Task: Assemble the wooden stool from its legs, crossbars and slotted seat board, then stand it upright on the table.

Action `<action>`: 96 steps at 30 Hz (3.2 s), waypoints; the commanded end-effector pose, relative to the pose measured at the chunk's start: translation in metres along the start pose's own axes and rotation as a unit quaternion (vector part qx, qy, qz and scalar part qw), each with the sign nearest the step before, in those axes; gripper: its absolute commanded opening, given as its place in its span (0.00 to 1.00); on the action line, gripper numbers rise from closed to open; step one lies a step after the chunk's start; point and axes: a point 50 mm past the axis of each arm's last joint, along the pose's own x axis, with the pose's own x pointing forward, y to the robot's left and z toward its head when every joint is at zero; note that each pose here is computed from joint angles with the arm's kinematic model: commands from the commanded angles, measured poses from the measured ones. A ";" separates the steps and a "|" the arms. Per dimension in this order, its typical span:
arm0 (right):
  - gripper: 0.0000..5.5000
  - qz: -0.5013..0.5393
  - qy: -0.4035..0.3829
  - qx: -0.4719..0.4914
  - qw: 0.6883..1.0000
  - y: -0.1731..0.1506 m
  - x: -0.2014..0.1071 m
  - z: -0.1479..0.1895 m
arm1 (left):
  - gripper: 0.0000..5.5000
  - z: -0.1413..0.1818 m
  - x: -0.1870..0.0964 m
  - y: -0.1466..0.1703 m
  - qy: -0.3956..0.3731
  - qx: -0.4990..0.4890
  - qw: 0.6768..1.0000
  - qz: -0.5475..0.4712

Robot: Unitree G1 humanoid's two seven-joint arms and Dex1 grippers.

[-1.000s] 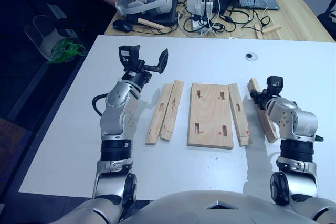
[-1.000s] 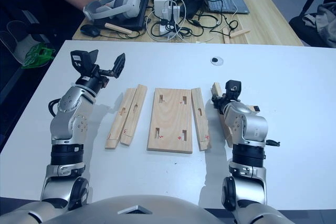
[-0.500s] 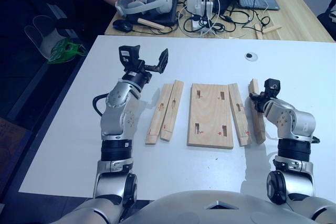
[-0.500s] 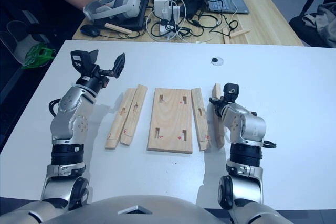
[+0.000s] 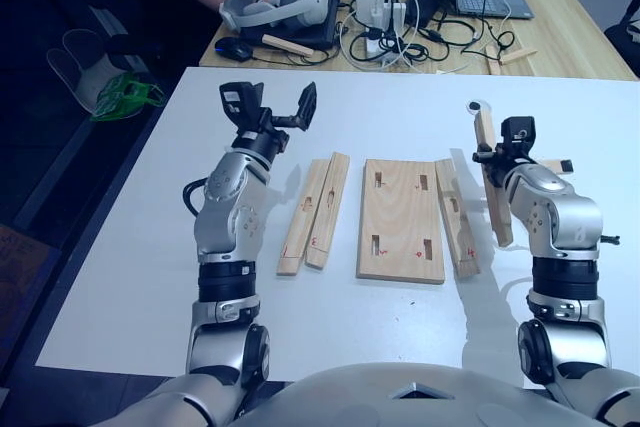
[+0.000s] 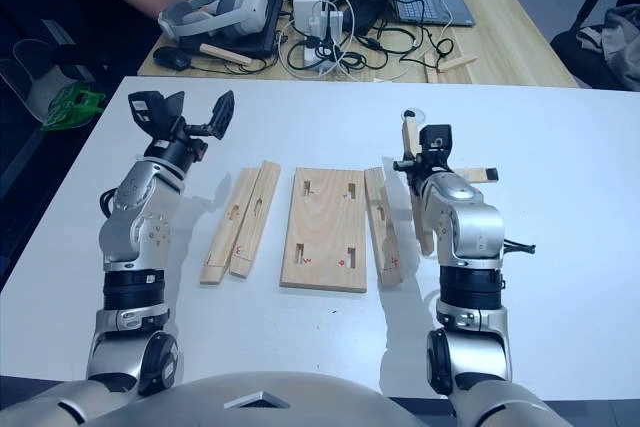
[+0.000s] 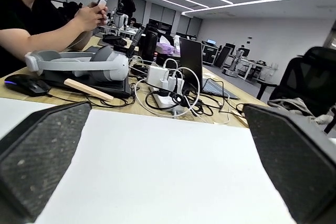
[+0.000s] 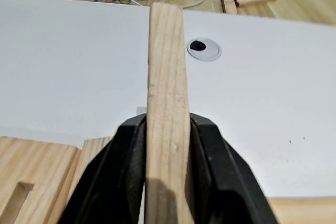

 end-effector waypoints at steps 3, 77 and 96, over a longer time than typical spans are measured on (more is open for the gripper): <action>0.18 0.042 -0.094 -0.236 0.966 0.002 0.005 0.032 | 0.98 0.015 0.024 -0.048 0.050 -0.151 0.986 -0.043; 0.35 0.453 -0.114 -0.474 0.747 0.025 -0.063 0.006 | 0.19 0.064 0.054 -0.087 -0.054 -0.405 0.910 0.075; 0.00 0.533 0.164 -0.484 0.674 -0.032 -0.086 -0.101 | 0.19 0.069 0.056 -0.081 -0.066 -0.387 0.916 0.076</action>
